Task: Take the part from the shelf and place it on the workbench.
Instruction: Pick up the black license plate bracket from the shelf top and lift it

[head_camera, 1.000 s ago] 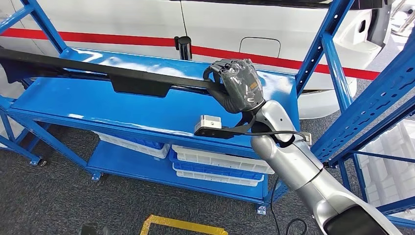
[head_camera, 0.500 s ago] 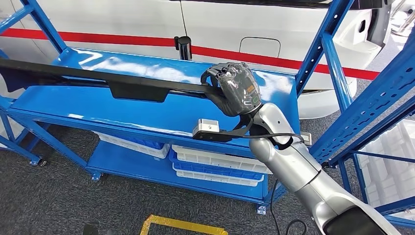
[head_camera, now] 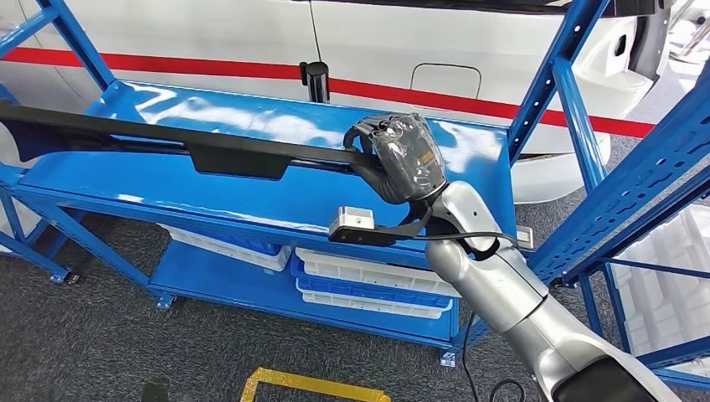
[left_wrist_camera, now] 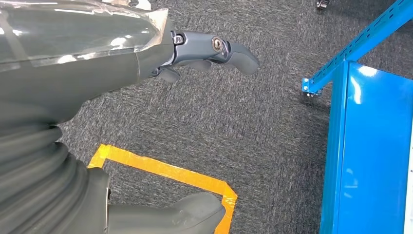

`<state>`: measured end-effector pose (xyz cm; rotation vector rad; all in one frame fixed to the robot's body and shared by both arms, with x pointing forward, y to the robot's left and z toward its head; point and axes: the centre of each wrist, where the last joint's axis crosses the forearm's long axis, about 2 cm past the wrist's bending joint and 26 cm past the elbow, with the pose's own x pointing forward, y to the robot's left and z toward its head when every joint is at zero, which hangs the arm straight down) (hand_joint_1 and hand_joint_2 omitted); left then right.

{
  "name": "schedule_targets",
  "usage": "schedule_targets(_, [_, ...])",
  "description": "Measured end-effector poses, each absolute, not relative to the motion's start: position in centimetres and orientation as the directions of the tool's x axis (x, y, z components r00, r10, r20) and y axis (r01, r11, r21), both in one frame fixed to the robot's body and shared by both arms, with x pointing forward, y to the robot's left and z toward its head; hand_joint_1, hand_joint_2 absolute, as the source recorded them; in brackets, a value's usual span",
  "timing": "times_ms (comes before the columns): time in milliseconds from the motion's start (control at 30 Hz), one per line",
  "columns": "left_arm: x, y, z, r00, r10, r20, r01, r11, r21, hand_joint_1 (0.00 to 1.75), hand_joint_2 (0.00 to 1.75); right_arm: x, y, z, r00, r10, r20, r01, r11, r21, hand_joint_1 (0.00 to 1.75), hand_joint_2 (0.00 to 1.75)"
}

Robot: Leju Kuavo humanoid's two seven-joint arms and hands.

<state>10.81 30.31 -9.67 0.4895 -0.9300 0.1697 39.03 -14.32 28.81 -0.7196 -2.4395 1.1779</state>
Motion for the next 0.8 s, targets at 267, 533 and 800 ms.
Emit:
schedule_targets(267, [11.0,30.19,-9.63,0.591,-0.078,0.803,-0.334,0.882,0.332,0.0,1.75,38.96,-14.55,28.39,-0.811,0.579,0.086,0.291,0.525,-0.8,1.62,1.75])
schedule_targets(533, [11.02,30.2,-9.63,0.593,-0.081,0.801,-0.33,0.883,0.334,0.0,1.75,38.93,-14.69,28.16,-0.807,0.584,0.086,0.291,0.521,-0.802,1.62,1.75])
schedule_targets(800, [10.91,30.17,-9.66,0.597,-0.078,0.798,-0.33,0.883,0.334,0.0,1.75,38.84,-14.5,28.1,-0.809,0.581,0.09,0.287,0.524,-0.802,1.62,1.75])
